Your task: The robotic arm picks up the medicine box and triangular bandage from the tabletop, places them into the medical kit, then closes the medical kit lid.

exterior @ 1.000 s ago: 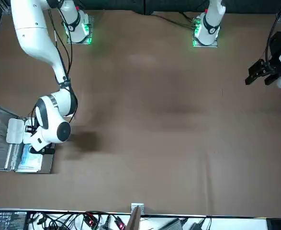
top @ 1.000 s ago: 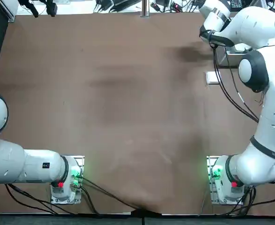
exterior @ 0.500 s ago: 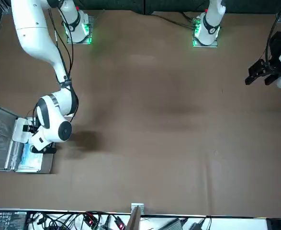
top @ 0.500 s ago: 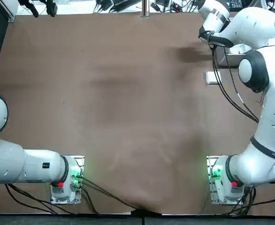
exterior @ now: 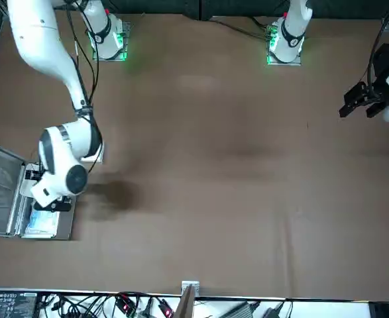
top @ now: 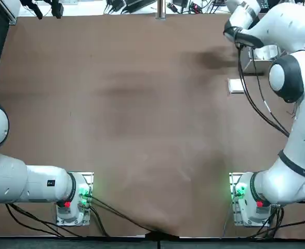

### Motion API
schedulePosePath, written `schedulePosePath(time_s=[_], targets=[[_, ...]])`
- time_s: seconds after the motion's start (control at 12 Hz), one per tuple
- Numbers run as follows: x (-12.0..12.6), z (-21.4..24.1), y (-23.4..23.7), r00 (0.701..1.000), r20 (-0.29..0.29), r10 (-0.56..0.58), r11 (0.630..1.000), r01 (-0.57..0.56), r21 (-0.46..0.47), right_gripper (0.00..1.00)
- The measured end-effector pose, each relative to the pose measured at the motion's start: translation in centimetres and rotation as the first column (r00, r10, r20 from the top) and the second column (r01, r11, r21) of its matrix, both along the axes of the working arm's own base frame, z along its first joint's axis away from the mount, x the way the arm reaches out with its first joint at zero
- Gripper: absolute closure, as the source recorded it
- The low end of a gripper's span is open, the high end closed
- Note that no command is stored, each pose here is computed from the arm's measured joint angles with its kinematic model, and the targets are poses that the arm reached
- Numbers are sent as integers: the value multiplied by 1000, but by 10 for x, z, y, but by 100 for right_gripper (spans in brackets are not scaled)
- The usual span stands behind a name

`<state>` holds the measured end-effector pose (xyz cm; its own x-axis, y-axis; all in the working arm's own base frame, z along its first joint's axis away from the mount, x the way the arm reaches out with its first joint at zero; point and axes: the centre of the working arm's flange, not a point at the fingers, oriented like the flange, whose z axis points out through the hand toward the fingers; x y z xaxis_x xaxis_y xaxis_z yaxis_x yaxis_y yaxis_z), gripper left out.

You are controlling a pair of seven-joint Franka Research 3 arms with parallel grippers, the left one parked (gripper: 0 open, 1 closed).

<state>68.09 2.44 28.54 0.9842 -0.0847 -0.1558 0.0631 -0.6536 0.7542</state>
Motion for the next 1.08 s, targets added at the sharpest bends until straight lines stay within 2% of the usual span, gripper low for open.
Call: schedulePosePath(time_s=[0.17, 0.25, 0.83, 1.08], targets=[[-1, 20, -17, 999, -15, -43, 994, 44, 105, 0], [0, 34, -30, 998, 3, -62, 984, 60, 166, 0], [6, 45, -48, 991, 60, -116, 955, 95, 280, 0], [10, 64, -47, 982, 91, -163, 929, 122, 350, 0]])
